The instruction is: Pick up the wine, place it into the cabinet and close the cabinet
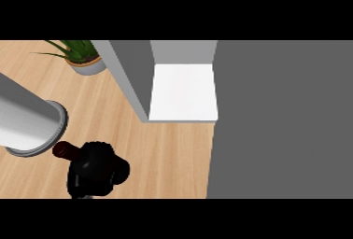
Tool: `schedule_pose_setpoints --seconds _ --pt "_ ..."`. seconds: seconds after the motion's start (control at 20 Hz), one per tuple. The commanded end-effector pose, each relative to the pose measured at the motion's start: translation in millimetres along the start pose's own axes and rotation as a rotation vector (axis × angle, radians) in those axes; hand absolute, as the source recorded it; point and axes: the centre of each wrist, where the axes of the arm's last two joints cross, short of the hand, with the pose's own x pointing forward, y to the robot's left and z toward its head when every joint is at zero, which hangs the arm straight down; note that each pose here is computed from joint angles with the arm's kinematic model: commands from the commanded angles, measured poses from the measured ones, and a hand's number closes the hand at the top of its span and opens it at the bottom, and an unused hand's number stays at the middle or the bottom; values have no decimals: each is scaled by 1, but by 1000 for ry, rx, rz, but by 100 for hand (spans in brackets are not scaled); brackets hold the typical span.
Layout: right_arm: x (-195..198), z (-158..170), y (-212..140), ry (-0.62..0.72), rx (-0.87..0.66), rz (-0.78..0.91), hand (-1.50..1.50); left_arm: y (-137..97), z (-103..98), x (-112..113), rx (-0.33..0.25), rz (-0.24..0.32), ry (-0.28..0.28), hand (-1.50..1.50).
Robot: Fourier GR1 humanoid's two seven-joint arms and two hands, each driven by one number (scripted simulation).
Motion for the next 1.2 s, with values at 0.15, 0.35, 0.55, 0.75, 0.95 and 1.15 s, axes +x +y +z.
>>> schedule_pose_setpoints --seconds 0.15,0.35,0.55,0.75,0.95,1.15 --pt "25 16 -7 -74 34 -44 -150 -44 -12 51 -84 27 -19 150" --pt "36 23 0 -81 22 -39 -150 -90 -14 62 -101 18 -13 150" --pt "36 24 -2 -88 37 -38 -150 -131 -29 87 -118 -27 -41 150" --pt "33 23 -7 -71 35 -28 -150 -171 -41 102 -108 -6 -22 150" --pt "35 28 2 -66 43 -44 -150 -194 -70 95 -100 -12 29 150" --pt "40 31 -7 -81 42 -27 -150 -206 -82 108 -55 -11 40 150"
